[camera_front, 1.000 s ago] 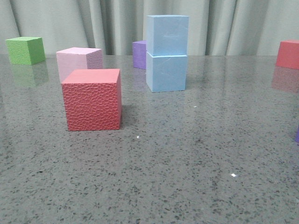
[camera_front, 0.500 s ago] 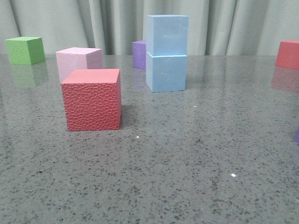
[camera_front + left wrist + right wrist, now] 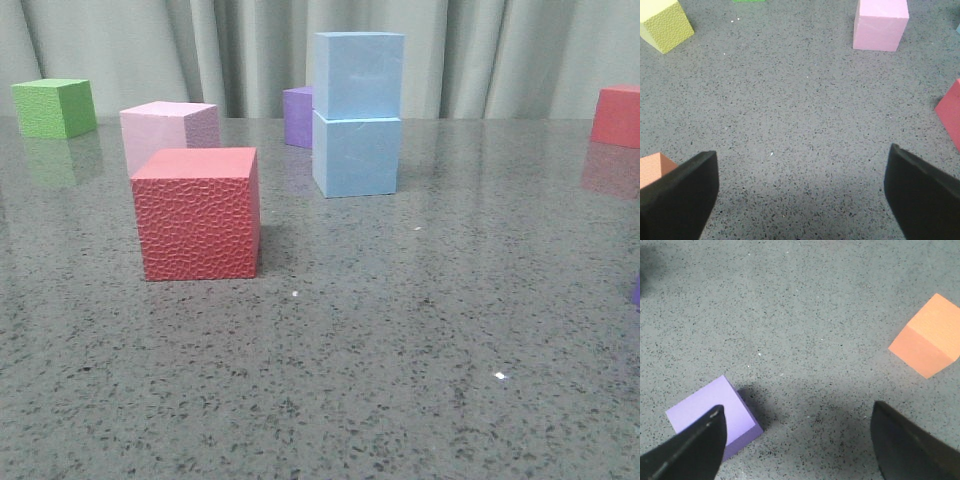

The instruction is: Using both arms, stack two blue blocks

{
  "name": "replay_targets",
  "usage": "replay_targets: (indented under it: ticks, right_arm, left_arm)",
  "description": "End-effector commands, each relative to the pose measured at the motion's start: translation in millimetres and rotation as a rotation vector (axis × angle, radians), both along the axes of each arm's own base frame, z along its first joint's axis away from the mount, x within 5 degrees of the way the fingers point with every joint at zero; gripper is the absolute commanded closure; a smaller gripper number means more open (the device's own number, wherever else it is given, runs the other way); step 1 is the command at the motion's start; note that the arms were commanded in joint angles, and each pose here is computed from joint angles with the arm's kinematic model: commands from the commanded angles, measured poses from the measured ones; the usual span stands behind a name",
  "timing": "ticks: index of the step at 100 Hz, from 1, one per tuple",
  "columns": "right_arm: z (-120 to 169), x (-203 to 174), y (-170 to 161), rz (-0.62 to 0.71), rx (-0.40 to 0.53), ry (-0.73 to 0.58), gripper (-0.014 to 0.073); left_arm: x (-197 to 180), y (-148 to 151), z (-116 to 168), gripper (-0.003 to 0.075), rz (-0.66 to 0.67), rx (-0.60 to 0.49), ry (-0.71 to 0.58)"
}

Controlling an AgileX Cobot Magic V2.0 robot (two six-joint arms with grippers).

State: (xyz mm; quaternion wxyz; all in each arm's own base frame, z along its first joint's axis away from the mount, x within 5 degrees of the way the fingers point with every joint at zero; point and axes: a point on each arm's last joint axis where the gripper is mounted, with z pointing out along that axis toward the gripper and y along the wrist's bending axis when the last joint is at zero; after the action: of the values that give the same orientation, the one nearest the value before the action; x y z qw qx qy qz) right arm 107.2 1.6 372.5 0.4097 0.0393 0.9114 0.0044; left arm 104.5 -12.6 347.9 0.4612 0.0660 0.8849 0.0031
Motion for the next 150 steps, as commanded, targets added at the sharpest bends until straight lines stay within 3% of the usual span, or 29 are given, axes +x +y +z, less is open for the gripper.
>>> replay_targets:
  ticks: [1,13,37,51,55,150]
  right_arm:
    - [9.9,2.0,-0.9,0.004,-0.014,-0.071,0.0021]
    - [10.0,2.0,-0.9,0.004,-0.014,-0.072,0.0134]
    - [10.0,2.0,-0.9,0.004,-0.014,-0.072,0.0546]
    - [10.0,2.0,-0.9,0.004,-0.014,-0.072,0.0716]
    - [10.0,2.0,-0.9,0.004,-0.014,-0.072,0.0714]
    - [10.0,2.0,-0.9,0.004,-0.014,-0.072,0.0718]
  left_arm:
    - [2.3,-1.2,13.9,0.0083,-0.007,-0.028,-0.099]
    - [2.6,-1.4,14.5,0.0158,-0.008,-0.030,-0.106]
    - [3.1,-1.6,15.5,0.0513,-0.010,-0.032,-0.118]
    - [3.1,-1.6,15.5,0.0695,-0.010,-0.032,-0.118]
    - [3.1,-1.6,15.5,0.0736,-0.010,-0.032,-0.118]
    - [3.1,-1.6,15.5,0.0739,-0.010,-0.032,-0.118]
